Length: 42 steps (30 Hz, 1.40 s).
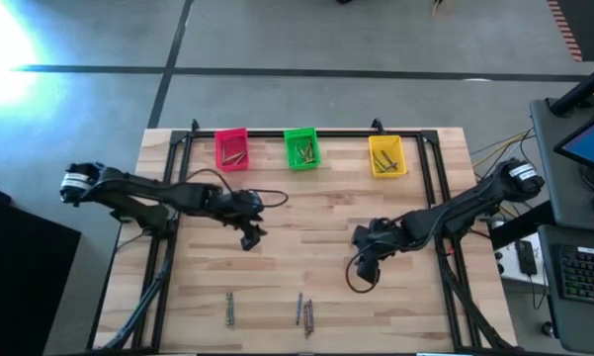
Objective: Sort crayons
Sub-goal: Put the green crayon into the red basket
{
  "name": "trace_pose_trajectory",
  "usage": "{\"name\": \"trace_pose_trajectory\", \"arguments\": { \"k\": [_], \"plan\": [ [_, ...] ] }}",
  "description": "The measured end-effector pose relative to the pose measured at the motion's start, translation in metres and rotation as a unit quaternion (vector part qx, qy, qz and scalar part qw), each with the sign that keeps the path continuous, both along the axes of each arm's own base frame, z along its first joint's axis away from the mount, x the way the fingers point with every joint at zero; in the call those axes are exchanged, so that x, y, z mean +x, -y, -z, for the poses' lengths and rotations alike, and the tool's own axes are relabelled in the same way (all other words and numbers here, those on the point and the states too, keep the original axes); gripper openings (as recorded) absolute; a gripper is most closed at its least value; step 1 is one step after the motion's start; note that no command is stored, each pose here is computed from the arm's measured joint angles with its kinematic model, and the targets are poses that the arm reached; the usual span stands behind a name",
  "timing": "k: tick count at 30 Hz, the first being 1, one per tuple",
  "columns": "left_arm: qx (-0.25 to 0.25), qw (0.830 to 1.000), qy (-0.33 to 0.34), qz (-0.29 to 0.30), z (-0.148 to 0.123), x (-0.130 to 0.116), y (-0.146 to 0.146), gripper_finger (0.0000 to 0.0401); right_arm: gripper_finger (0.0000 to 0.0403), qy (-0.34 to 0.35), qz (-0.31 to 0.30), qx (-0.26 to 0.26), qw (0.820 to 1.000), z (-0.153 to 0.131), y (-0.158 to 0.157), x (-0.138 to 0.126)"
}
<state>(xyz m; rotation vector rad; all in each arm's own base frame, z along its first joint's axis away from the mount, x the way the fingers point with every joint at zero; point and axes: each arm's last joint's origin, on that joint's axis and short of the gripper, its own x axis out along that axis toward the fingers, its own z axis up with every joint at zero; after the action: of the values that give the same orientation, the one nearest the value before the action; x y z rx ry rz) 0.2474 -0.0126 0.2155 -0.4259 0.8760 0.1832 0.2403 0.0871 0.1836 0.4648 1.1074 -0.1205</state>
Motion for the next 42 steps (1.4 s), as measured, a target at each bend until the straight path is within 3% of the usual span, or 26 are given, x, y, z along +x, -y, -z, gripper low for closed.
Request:
{"name": "trace_pose_trajectory", "arguments": {
  "k": [3, 5, 8, 11, 12, 14, 18, 22, 25, 30, 36, 42],
  "plan": [
    [-0.002, 1.000, -0.007, -0.005, 0.002, 0.006, 0.000, 0.0252, 0.0252, -0.018, 0.046, 0.000, 0.999, 0.009, 0.000, 0.003],
    [-0.005, 1.000, -0.005, -0.008, 0.001, 0.010, 0.000, 0.0236, 0.0277, -0.035, 0.073, 0.004, 0.997, 0.018, 0.000, 0.006],
    [0.004, 1.000, -0.007, 0.002, 0.001, 0.014, 0.001, 0.0152, 0.0299, -0.062, 0.051, -0.003, 0.997, 0.031, -0.001, 0.009],
    [0.006, 1.000, 0.002, 0.006, -0.003, 0.016, 0.001, 0.0038, 0.0293, -0.088, 0.019, -0.005, 0.996, 0.043, -0.003, 0.011],
    [0.006, 1.000, 0.006, 0.007, -0.004, 0.016, 0.001, 0.0020, 0.0285, -0.095, 0.030, -0.004, 0.995, 0.045, -0.004, 0.011],
    [0.004, 1.000, 0.011, 0.005, -0.008, 0.016, 0.001, 0.0027, 0.0264, -0.108, 0.053, -0.001, 0.993, 0.047, -0.003, 0.011],
    [-0.029, 0.999, 0.003, -0.018, -0.005, 0.016, 0.001, 0.0076, 0.0228, -0.112, 0.040, -0.005, 0.993, 0.036, -0.003, 0.010],
    [-0.038, 0.999, -0.022, -0.022, 0.008, 0.019, 0.002, 0.0111, 0.0217, -0.102, 0.044, -0.063, 0.992, 0.001, 0.001, 0.006],
    [-0.038, 0.999, -0.006, -0.019, 0.007, 0.023, 0.003, 0.0118, 0.0216, -0.101, 0.042, -0.112, 0.988, -0.008, 0.004, -0.002],
    [0.000, 0.999, 0.036, -0.022, -0.003, 0.024, 0.002, 0.0110, 0.0215, -0.045, 0.041, -0.097, 0.993, -0.003, 0.000, 0.003],
    [0.062, 0.995, 0.071, -0.024, -0.019, 0.016, 0.004, 0.0090, 0.0214, -0.026, 0.102, -0.058, 0.993, 0.010, -0.002, 0.015],
    [0.051, 0.996, 0.078, 0.017, -0.021, 0.013, 0.023, 0.0073, 0.0214, 0.029, 0.105, -0.007, 0.994, 0.009, -0.009, 0.031]
  ]
}}
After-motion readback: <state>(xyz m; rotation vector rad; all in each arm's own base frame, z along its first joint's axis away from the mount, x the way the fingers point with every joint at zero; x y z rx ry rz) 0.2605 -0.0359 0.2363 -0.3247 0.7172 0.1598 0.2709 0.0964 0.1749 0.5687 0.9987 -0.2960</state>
